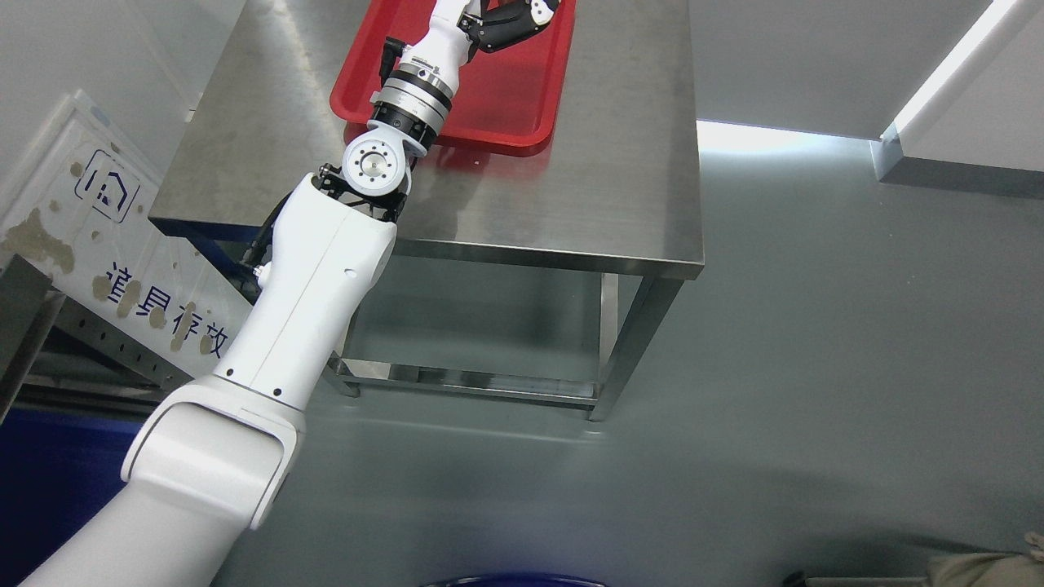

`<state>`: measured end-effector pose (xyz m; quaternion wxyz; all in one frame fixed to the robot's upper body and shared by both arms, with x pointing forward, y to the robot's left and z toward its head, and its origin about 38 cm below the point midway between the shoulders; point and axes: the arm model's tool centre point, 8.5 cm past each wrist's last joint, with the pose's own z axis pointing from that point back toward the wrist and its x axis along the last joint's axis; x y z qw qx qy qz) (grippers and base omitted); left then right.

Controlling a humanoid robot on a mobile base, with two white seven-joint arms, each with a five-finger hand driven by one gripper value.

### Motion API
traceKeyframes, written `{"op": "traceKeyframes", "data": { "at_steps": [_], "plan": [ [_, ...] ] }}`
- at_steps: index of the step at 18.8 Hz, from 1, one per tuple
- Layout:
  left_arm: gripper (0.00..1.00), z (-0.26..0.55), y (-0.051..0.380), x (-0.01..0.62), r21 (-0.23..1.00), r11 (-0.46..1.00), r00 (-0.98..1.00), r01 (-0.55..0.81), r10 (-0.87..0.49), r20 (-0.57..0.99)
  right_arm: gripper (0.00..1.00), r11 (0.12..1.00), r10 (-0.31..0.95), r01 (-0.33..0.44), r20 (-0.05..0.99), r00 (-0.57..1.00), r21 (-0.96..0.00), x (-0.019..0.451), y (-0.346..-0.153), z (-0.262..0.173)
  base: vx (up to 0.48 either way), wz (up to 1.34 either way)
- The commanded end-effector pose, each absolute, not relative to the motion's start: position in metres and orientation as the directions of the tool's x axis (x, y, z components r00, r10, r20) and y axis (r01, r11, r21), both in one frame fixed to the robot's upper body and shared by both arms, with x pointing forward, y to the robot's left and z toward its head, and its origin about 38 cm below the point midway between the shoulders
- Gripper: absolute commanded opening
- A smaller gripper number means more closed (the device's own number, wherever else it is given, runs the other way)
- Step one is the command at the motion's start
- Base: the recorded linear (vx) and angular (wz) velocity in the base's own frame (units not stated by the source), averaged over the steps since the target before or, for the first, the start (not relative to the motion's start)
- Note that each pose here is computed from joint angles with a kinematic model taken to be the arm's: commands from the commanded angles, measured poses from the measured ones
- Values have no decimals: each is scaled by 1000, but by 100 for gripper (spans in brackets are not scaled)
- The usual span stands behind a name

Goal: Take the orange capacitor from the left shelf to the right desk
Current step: 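Lower the held container into the red tray on the table, then open the left hand to release the container in the red tray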

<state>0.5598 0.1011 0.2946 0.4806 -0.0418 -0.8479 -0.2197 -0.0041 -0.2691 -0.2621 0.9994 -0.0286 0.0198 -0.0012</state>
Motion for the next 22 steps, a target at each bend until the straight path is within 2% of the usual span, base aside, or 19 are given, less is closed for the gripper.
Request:
{"op": "traceKeyframes", "data": {
  "at_steps": [1, 6, 7, 10, 12, 16, 19, 22],
  "plan": [
    [5, 250, 137, 593, 387, 897, -346, 213, -302, 889, 100, 997, -17, 13, -49, 999, -74, -18, -280, -261, 79, 0],
    [7, 242, 144, 595, 384, 902, -314, 198, -313, 896, 100, 997, -17, 13, -49, 999, -74, -18, -280, -261, 61, 3],
    [11, 241, 142, 595, 388, 899, -315, 201, -316, 895, 100, 997, -17, 13, -49, 999, -74, -18, -280, -261, 52, -1],
    [39, 234, 138, 595, 413, 885, -280, 216, -349, 894, 100, 997, -15, 12, -49, 999, -74, -18, -280, -261, 43, -1],
    [49, 237, 135, 595, 418, 882, -289, 218, -351, 891, 100, 997, -15, 12, -49, 999, -74, -18, -280, -261, 33, 0],
    [83, 283, 137, 603, 404, 896, -354, 181, -324, 877, 100, 997, -17, 13, -49, 999, -74, -18, -280, -261, 9, 0],
    [89, 353, 149, 607, 334, 934, -459, 127, -243, 855, 100, 997, -17, 13, -49, 999, -74, -18, -280, -261, 0, 0],
    [99, 391, 167, 607, 268, 957, -508, 112, -177, 843, 100, 997, -17, 13, -49, 999, -74, -18, -280, -261, 0, 0]
  ]
}}
